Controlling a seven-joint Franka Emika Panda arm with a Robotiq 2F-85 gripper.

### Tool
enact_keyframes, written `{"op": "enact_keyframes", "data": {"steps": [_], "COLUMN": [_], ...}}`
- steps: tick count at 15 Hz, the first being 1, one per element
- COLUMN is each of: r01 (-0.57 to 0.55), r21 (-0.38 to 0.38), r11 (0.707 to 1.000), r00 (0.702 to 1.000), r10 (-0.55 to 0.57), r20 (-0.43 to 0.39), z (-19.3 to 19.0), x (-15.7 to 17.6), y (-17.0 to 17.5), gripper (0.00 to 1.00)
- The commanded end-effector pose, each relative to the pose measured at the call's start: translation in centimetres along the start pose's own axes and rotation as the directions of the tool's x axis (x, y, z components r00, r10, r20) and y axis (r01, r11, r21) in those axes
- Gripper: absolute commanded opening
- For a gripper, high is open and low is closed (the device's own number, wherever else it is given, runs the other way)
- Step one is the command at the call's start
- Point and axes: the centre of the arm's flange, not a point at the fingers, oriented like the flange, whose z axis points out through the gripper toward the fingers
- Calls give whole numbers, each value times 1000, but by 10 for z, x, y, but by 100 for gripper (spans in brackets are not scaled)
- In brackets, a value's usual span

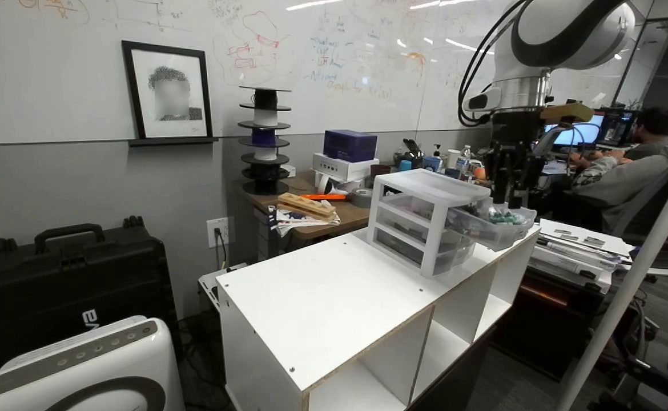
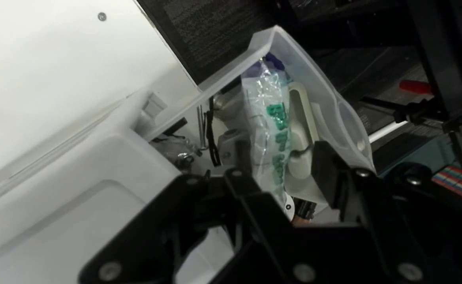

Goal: Put the papers in the topmost drawer

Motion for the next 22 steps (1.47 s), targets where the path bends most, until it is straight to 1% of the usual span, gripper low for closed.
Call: {"op": "enact_keyframes", "data": {"steps": [1, 2, 3, 4, 6, 8, 10, 13, 18, 20, 22], "r01": [71, 58, 18, -13, -128, -235, -338, -471, -607, -639, -658], "r21": [-17, -15, -14, -16, -22, -13, -1, 1, 35, 32, 25], "r11": [997, 998, 1000, 1000, 992, 972, 941, 882, 794, 768, 753], "r00": [997, 998, 1000, 1000, 990, 966, 930, 870, 785, 762, 747], "r10": [-71, -58, -18, 13, 126, 232, 334, 465, 605, 638, 657], "r20": [-9, -8, -5, -23, -63, -117, -150, -165, -133, -110, -100], "z": [-18, -21, -27, -32, -43, -55, -61, -56, -32, -16, 0], "x": [1, 1, 1, 2, 0, -5, -16, -36, -64, -73, -77], "y": [-9, -11, -16, -22, -35, -53, -71, -100, -136, -142, -144], "gripper": [78, 85, 94, 99, 100, 100, 100, 100, 100, 100, 100]}}
